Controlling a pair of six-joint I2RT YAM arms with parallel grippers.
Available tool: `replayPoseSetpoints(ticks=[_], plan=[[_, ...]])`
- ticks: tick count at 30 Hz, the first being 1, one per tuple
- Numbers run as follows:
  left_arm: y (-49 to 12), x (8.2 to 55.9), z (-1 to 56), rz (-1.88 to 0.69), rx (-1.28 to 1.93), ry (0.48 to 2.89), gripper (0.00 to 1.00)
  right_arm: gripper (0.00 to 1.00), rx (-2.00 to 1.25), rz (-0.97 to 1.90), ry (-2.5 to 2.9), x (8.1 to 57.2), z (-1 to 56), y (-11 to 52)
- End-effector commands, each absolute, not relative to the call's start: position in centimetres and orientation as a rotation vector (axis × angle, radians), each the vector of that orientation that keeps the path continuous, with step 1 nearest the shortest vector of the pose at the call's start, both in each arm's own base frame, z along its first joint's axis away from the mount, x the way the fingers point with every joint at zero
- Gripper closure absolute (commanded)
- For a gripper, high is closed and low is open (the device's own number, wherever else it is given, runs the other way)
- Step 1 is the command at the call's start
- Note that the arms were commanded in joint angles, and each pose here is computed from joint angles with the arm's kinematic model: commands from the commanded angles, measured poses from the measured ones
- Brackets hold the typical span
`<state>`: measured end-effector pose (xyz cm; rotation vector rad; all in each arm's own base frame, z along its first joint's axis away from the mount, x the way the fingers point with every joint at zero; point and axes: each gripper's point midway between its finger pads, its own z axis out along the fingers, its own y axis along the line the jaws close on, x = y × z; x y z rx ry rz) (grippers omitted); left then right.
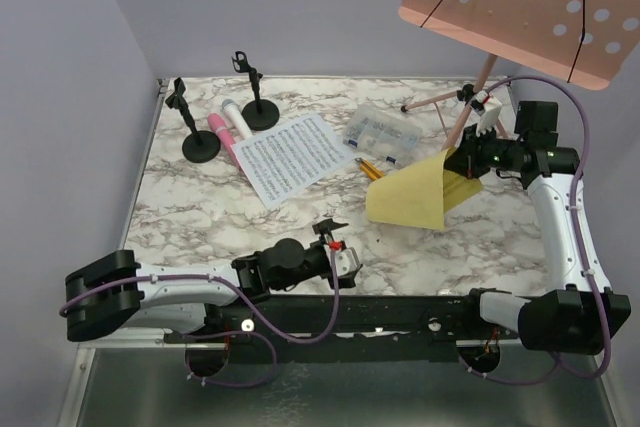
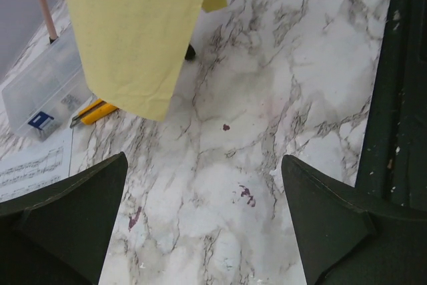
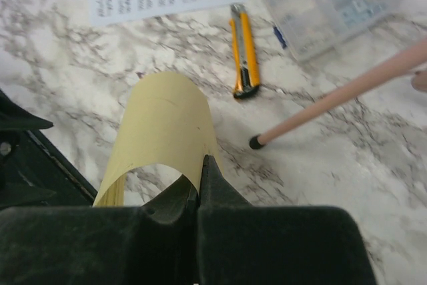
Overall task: Pack up the instrument practice props
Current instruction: Place the sheet music at the center of the board.
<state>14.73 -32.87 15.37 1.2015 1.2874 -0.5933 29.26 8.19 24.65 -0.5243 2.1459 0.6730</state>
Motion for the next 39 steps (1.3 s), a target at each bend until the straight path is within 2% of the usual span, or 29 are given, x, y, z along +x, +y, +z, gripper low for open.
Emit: replayPoseSetpoints(ticks=[1, 7, 12, 15, 21, 25, 34, 39], plan=[[-32.2, 16.9, 15.2, -0.398, 1.088, 1.278, 0.01, 1.00, -0.507, 0.486, 2.336, 28.5, 21.7, 5.3], [-33.2, 16.6, 15.7, -0.485, 0.955, 1.295, 0.01, 1.00, -0.549, 0.596, 2.318, 27.5, 21.3, 6.7], [-33.1, 16.9, 16.2, -0.560, 0.807, 1.325, 0.01, 1.00, -0.640, 0.798, 2.229, 26.0, 22.7, 9.3], [-32.7, 17.0, 16.5, -0.685, 0.650, 1.380, 0.01, 1.00, -0.683, 0.938, 2.186, 24.9, 23.6, 10.7], [-31.6, 17.9, 17.4, -1.102, 0.240, 1.543, 0.01, 1.00, -0.669, 1.209, 2.102, 23.9, 25.0, 12.9], [-30.7, 18.6, 18.9, -1.286, 0.037, 1.546, 0.01, 1.00, -0.657, 1.349, 2.004, 23.5, 26.4, 14.1], [-30.4, 20.4, 19.0, -1.544, -0.429, 1.573, 0.01, 1.00, -0.643, 1.426, 1.885, 22.4, 27.3, 15.0], [-31.3, 20.6, 19.8, -1.721, -0.553, 1.488, 0.01, 1.00, -0.624, 1.439, 1.848, 21.8, 27.5, 15.0]])
